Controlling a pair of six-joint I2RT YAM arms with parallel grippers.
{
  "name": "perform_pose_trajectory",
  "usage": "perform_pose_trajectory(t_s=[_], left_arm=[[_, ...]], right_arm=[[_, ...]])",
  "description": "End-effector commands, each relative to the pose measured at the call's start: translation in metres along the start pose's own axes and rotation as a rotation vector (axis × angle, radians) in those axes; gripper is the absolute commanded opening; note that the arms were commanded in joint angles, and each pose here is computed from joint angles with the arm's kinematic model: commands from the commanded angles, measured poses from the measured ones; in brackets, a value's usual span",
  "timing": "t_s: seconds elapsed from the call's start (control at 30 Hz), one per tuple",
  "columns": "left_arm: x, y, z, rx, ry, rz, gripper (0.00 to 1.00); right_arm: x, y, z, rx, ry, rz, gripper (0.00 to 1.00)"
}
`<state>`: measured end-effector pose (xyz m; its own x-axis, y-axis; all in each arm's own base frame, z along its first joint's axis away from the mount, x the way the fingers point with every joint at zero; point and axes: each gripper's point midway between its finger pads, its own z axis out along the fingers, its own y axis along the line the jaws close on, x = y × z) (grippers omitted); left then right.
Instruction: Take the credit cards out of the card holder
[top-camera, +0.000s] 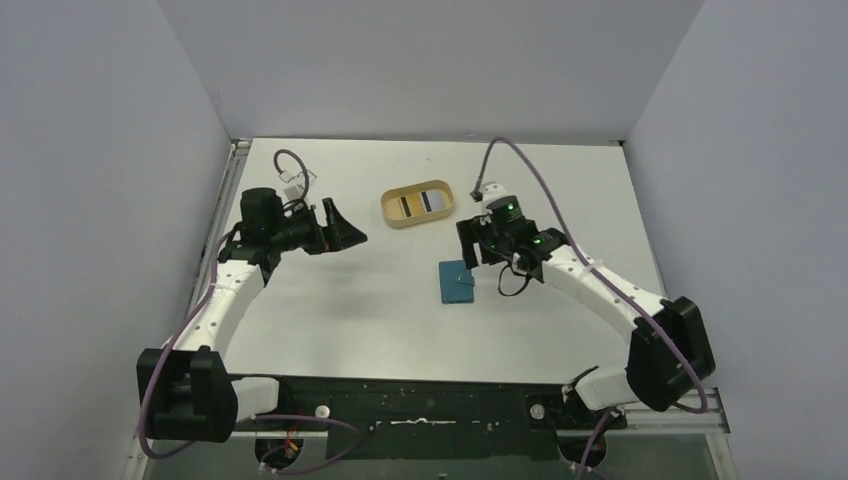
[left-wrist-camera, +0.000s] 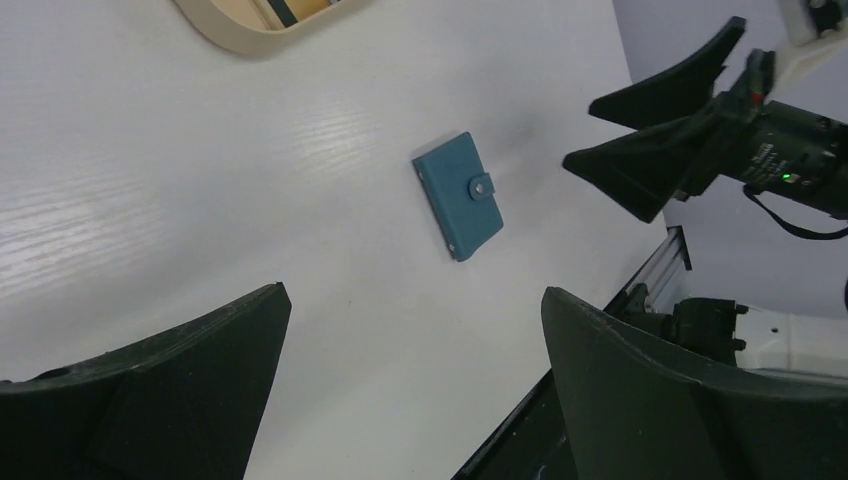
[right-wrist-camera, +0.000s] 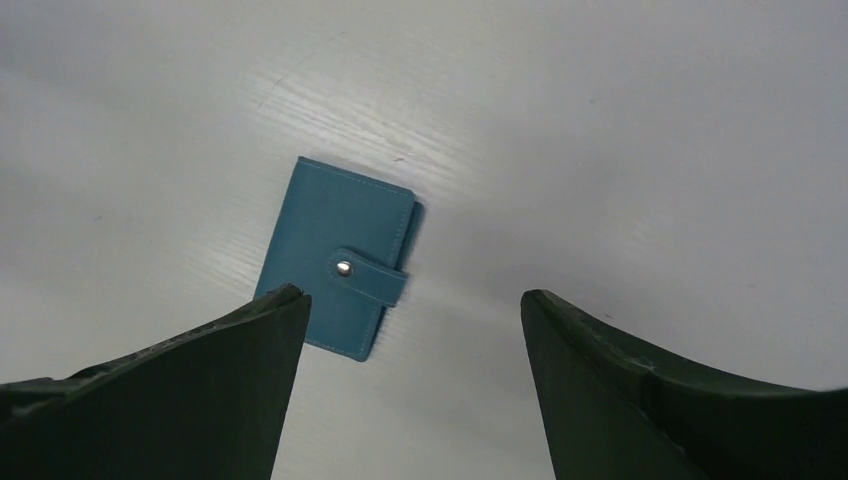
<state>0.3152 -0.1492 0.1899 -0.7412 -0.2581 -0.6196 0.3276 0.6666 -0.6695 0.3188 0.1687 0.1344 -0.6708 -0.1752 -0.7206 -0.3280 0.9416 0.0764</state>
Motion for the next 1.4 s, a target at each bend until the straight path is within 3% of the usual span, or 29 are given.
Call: perform_pose_trajectory(t_s=[0.0,0.37,0.83,0.9,1.17,1.37], left_arm=[[-0.013,-0.033,-0.008,0.12,0.013,0.056,0.97],[0.027,-0.002,0.022,-0.076,0.093,0.003,0.97],[0.049,0.018,0.044,-0.174,0.143,-0.047,0.97],[0.049,0.02,0.045,-0.187,0.142,-0.057,0.96],[0.057,0.044,0.063,-0.271,0.141,-0.071,0.93],[0.082,0.043,0.101,-0.238,0.153,-0.122,0.92]], right_arm=[[0.004,0.019,0.026,0.033,0.076,-0.178,0.78],[0.045,0.038,0.073,-0.018,0.241,-0.223,0.6],[0.073,0.061,0.081,-0.1,0.3,-0.22,0.55],[0.08,0.065,0.082,-0.106,0.318,-0.226,0.49],[0.093,0.073,0.088,-0.117,0.347,-0.21,0.0],[0.074,0.089,0.086,-0.194,0.255,-0.155,0.0]])
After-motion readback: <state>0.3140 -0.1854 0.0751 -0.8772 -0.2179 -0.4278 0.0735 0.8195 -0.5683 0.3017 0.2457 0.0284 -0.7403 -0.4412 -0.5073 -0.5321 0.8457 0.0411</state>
